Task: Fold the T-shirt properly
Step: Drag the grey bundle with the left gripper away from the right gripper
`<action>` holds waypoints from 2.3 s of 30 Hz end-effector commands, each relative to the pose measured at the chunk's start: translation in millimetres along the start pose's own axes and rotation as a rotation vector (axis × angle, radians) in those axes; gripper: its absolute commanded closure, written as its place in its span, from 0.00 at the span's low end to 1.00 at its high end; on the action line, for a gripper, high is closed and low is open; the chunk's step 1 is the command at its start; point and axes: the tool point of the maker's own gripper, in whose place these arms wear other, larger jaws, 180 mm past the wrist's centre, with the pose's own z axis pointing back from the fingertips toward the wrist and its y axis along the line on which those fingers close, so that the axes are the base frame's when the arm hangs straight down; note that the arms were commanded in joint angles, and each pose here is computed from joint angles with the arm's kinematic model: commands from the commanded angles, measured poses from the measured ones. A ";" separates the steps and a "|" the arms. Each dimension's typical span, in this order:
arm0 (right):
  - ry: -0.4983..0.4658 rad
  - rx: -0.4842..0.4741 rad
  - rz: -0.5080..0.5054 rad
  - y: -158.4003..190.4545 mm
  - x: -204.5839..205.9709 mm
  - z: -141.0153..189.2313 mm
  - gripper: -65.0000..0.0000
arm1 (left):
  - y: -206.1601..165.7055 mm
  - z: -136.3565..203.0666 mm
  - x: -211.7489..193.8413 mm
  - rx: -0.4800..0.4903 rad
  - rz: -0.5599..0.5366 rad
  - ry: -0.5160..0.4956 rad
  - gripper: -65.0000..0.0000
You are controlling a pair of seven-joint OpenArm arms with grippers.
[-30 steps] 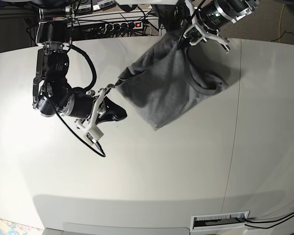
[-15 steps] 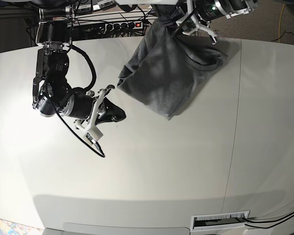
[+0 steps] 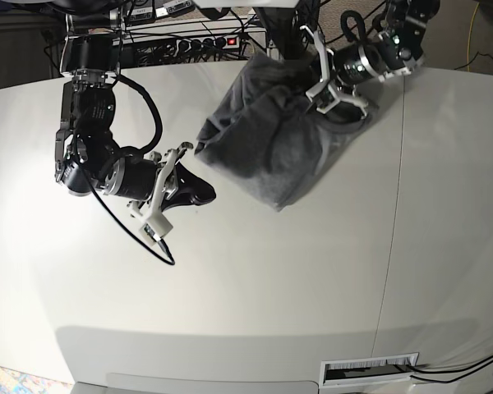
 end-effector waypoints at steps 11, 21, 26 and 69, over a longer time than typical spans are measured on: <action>-0.032 -0.031 0.036 -6.0 13.8 5.7 1.00 | 76.9 15.7 -87.2 0.134 -0.134 0.361 0.94; -0.044 -0.045 0.042 -8.6 16.8 5.9 1.00 | 136.5 74.6 -115.6 0.267 -0.306 0.557 0.94; -0.047 -0.047 0.043 -9.1 17.4 6.0 1.00 | 175.2 100.5 -110.9 0.407 -0.441 0.615 0.94; -0.045 -0.070 0.050 -13.0 17.0 6.1 1.00 | 90.5 109.8 76.5 0.517 -0.476 0.117 0.71</action>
